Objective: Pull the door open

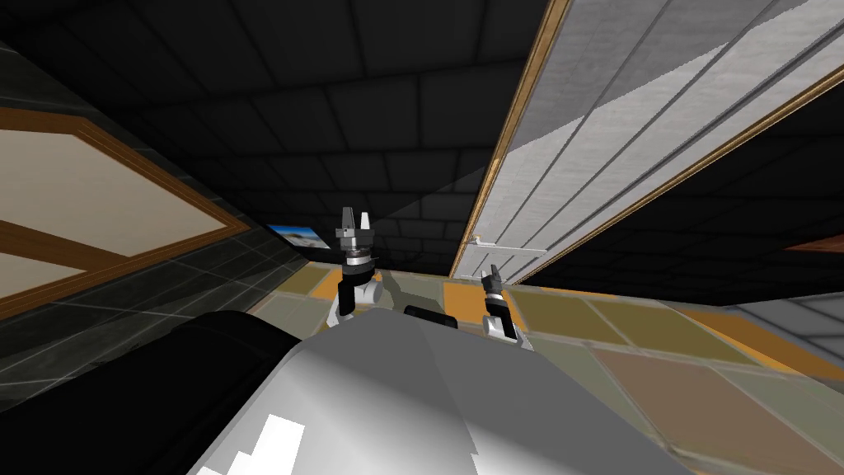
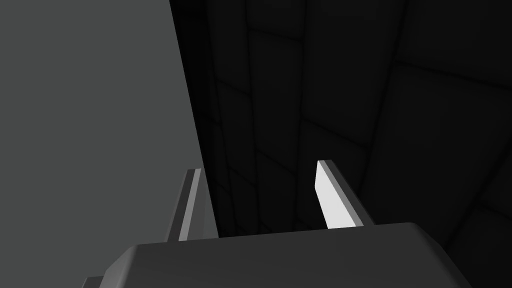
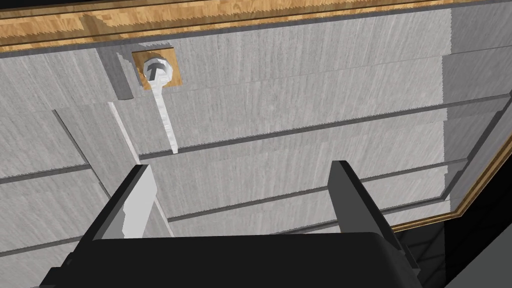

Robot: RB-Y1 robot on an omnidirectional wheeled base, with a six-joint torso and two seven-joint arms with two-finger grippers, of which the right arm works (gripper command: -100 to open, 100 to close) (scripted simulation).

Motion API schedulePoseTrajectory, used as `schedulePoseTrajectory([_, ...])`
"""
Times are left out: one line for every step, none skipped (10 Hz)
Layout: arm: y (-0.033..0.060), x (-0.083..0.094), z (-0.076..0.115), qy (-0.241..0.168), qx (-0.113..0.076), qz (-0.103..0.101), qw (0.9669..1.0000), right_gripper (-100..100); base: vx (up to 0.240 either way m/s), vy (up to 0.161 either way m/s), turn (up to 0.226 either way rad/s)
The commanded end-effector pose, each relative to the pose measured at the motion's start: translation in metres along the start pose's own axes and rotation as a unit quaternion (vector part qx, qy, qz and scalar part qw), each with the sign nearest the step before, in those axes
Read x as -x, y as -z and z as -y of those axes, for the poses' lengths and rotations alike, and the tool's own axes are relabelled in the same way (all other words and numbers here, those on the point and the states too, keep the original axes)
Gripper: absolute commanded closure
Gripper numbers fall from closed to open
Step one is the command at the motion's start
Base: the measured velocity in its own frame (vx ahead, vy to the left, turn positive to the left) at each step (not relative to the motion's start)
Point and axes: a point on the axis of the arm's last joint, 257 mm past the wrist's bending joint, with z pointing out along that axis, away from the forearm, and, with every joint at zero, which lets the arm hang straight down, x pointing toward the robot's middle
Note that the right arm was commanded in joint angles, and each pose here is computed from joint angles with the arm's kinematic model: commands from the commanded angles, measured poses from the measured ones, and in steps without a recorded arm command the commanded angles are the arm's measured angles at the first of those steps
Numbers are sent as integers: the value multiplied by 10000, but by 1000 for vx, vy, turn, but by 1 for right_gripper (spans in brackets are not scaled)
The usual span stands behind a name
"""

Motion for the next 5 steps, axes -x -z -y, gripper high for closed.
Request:
schedulePoseTrajectory([17,18,58,7,-38,1,10000,-100,59,-42,25])
schedulePoseTrajectory([26,37,117,19,-92,2,10000,-100,44,-30,38])
schedulePoseTrajectory([36,57,175,31,-144,3,9999,-100,53,-51,74])
schedulePoseTrajectory([46,77,231,44,-196,5,9998,-100,70,-74,81])
schedulePoseTrajectory([56,97,281,57,-244,7,9997,-100,78,-70,60])
